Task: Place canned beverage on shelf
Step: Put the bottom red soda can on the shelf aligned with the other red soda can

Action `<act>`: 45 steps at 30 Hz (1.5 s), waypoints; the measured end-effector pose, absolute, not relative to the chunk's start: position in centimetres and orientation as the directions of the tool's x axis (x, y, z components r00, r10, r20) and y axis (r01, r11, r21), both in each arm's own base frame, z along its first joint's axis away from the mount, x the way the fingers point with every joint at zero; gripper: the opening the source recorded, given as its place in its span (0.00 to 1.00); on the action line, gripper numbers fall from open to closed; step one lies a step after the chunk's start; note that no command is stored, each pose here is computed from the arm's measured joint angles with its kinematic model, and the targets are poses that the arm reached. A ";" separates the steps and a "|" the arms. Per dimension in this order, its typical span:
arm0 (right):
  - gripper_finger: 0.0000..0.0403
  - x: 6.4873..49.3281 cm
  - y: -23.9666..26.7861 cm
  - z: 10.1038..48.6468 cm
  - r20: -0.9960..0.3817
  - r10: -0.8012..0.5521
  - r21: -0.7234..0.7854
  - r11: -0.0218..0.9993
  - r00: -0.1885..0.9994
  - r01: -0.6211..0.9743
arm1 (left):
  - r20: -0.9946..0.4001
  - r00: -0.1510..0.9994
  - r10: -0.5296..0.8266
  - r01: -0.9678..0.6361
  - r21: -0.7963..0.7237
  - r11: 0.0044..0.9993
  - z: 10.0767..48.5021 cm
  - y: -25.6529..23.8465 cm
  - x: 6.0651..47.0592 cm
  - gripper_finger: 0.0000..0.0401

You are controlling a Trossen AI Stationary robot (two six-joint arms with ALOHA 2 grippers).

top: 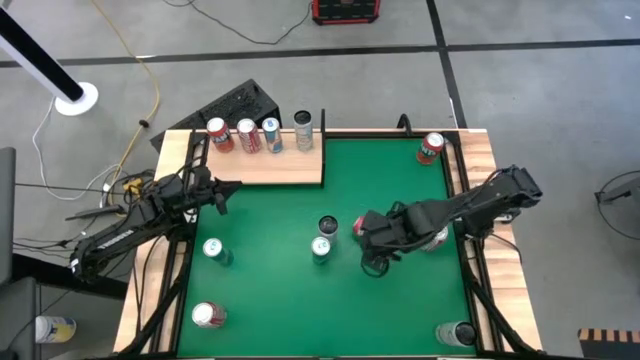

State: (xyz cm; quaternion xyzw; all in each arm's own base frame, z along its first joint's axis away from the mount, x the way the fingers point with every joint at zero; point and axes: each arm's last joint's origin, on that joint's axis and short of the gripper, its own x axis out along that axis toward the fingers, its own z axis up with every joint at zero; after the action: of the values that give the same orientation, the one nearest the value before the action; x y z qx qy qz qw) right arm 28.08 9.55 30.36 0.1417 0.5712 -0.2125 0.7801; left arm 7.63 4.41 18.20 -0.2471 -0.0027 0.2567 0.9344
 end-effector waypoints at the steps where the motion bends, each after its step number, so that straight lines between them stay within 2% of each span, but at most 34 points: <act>1: 0.71 27.7 9.7 30.8 -0.947 -0.170 -0.014 0.868 0.272 0.496 | -0.122 0.867 0.483 -0.480 -0.463 0.745 18.2 4.4 7.6 0.00; 4: 0.70 26.5 10.0 31.9 -0.926 -0.194 -0.003 0.860 0.323 0.510 | -0.128 0.872 0.472 -0.473 -0.464 0.749 18.1 4.4 7.6 0.00; 8: 0.70 25.1 10.6 32.6 -0.878 -0.300 -0.057 0.839 0.373 0.541 | -0.095 0.878 0.469 -0.454 -0.472 0.755 18.5 4.4 7.7 0.00; 13: 0.70 25.1 9.1 29.6 -0.883 -0.349 -0.108 0.800 0.313 0.590 | -0.092 0.878 0.470 -0.459 -0.444 0.770 18.5 4.4 7.7 0.05; 18: 0.70 25.9 4.5 27.0 -0.929 -0.324 -0.152 0.776 0.181 0.613 | -0.091 0.878 0.469 -0.461 -0.418 0.783 18.5 4.4 7.7 0.23; 25: 0.79 26.3 -4.4 25.2 -0.980 -0.163 -0.050 0.747 0.111 0.663 | -0.091 0.913 0.399 -0.397 -0.431 0.810 18.5 4.2 7.8 0.53; 29: 0.84 25.5 -8.5 23.9 -0.987 -0.150 -0.067 0.713 0.058 0.698 | -0.101 0.913 0.396 -0.399 -0.434 0.808 18.4 4.2 7.8 0.62; 35: 0.88 25.3 -11.7 21.3 -0.999 -0.017 0.017 0.693 0.040 0.721 | -0.107 0.909 0.402 -0.407 -0.424 0.809 18.3 4.2 7.8 0.64; 41: 0.87 26.5 -12.1 19.2 -0.998 0.014 -0.028 0.730 -0.055 0.683 | -0.107 0.906 0.409 -0.417 -0.397 0.818 18.3 4.2 7.7 0.64; 45: 0.86 27.7 -12.0 19.6 -0.999 0.001 -0.027 0.764 -0.043 0.645 | -0.107 0.902 0.418 -0.426 -0.384 0.819 18.3 4.2 7.7 0.64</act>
State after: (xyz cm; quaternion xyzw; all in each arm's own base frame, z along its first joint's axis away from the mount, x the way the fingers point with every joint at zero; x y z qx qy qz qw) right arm 27.69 -11.95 19.62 0.2379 0.6783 -0.2480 0.6494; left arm 7.74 4.23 18.34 -0.2033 0.0091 0.2213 0.9537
